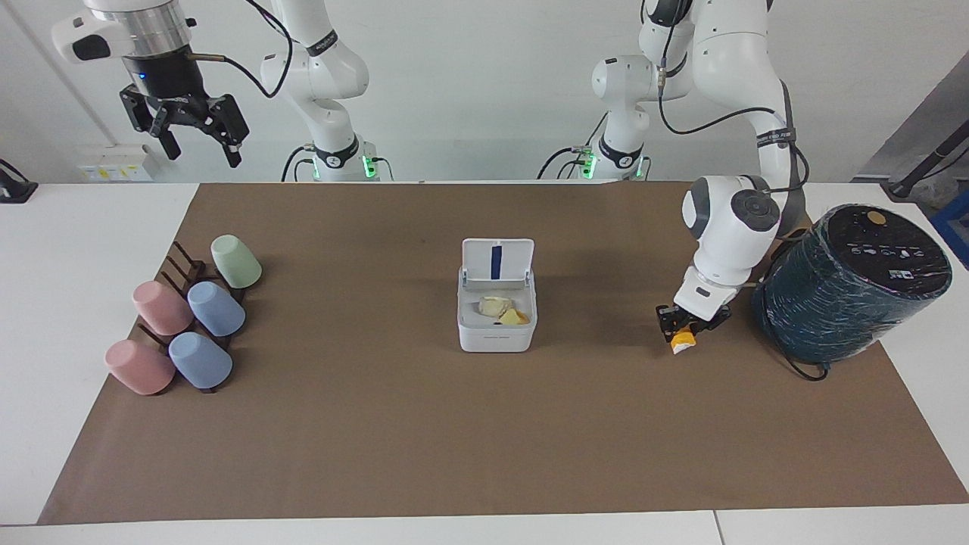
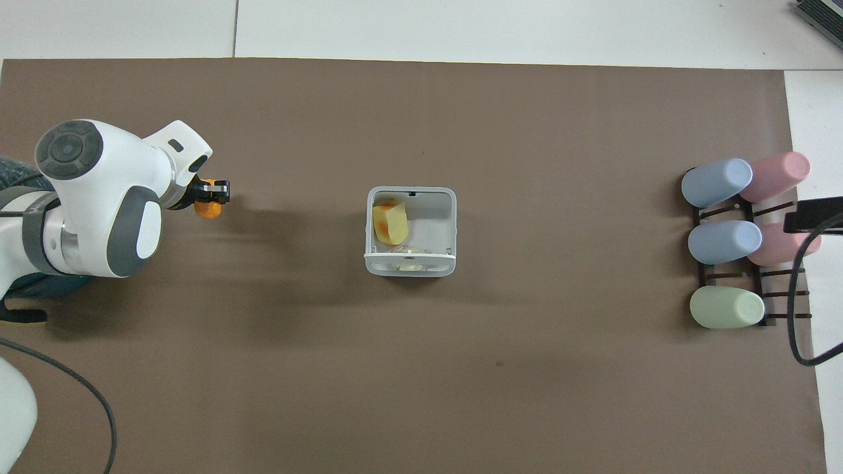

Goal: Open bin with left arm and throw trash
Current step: 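Grasp the orange block with the left gripper, then carry the orange block over the bin with the left gripper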

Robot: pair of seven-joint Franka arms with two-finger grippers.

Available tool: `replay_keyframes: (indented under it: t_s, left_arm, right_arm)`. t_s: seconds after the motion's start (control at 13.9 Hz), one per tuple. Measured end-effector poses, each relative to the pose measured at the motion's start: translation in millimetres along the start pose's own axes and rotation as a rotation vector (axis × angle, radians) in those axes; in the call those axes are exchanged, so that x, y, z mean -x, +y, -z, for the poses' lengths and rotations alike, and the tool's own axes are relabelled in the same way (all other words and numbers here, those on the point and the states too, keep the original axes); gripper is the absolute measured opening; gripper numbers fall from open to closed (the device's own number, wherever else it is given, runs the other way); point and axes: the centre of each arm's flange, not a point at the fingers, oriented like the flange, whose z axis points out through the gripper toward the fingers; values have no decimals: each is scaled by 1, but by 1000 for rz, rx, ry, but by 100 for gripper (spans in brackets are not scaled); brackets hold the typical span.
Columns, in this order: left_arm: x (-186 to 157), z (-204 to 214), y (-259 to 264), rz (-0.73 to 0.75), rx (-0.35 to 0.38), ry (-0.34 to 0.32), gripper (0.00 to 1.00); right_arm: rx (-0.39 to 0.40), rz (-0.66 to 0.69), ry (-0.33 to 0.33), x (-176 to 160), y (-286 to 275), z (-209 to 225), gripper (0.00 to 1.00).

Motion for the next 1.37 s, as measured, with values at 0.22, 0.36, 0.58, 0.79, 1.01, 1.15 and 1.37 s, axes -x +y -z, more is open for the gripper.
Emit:
replay_keyframes:
  t_s: [0.22,0.36,0.58,0.79,1.01,1.15,1.37]
  left_arm:
    - [-1,38,68,61,5,-12,41]
    - [11,53,123,98,13,-14,41]
    - [42,61,202,153,30,-10,41]
    - [65,70,251,196,54,-9,41]
    - [78,76,279,226,99,5,41]
    - [85,77,294,232,126,13,41]
    - [92,66,311,260,141,16,41]
  right_arm:
    - [0,0,0,0,0,0,100]
    - [0,0,0,0,0,0,100]
    - [0,0,0,0,0,0,100]
    - [1,7,-8,0,-3,-3,100]
    - [10,15,-55,-9,-3,-25,100]
    - [15,42,-87,-18,-2,-44,100]
    - [18,58,-113,-31,-5,-67,100]
